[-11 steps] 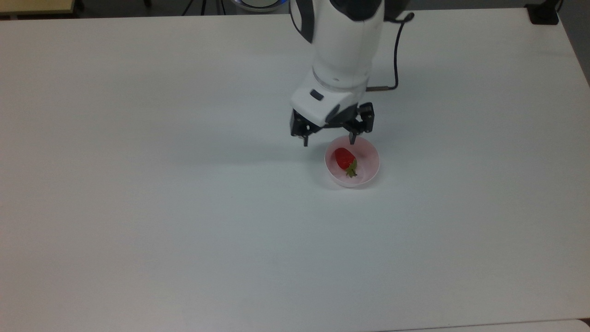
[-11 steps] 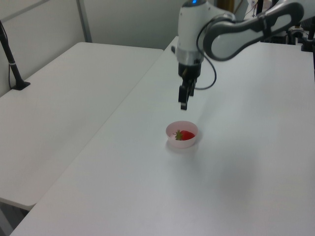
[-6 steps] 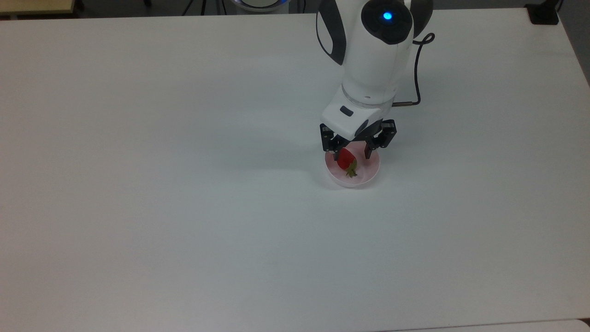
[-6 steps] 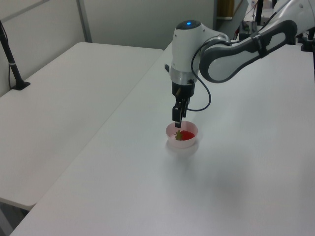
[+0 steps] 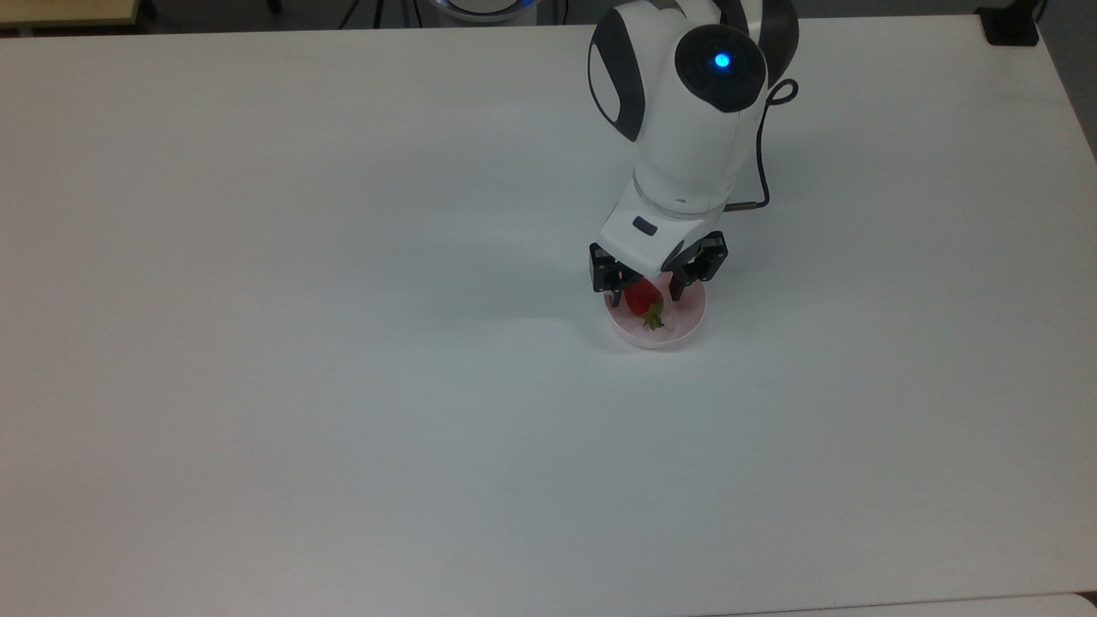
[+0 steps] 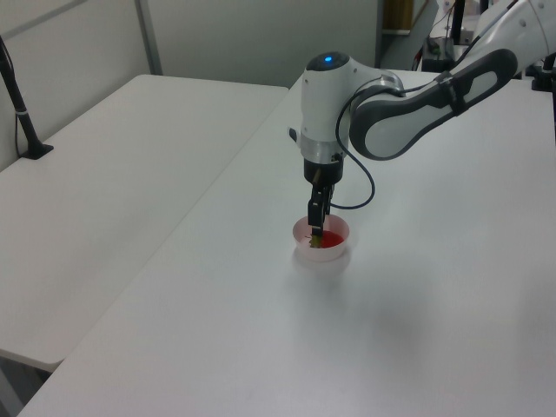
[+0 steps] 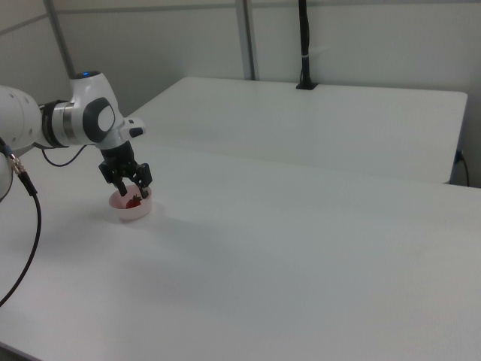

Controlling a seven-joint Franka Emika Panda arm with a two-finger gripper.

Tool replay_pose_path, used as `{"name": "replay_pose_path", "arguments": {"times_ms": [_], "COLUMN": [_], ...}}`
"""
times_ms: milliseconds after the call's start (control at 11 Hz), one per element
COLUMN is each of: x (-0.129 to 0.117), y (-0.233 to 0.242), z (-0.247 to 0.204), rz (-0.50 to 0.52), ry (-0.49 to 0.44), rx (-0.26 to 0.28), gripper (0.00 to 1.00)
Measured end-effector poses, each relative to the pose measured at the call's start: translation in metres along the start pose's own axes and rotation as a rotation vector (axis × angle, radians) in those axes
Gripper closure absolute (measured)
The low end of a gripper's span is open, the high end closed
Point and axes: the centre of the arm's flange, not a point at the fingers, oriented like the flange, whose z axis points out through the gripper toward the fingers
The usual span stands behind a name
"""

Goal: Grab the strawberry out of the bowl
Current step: 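Close the gripper on the strawberry and lift it from the bowl, then carry the strawberry away from the bowl and lower it to the table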

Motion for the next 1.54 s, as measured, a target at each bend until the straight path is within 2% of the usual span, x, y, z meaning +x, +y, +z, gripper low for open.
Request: {"name": "replay_pose_path", "arguments": {"times_ms": [543, 906, 1087, 1359, 1540], "x": [-0.005, -0.003, 0.001, -0.004, -0.001], "y": [-0.017, -0.017, -0.017, -0.006, 0.029], "z": [0.026, 0.024, 0.009, -0.032, -0.039], "rz": [-0.027, -0.026, -0.024, -0.010, 0.015], "ry": [-0.037, -0.032, -0.008, -0.046, -0.059], "rx": [-0.005, -0.003, 0.002, -0.015, -0.024], "gripper": [0.31, 0.55, 0.55, 0.55, 0.55]}}
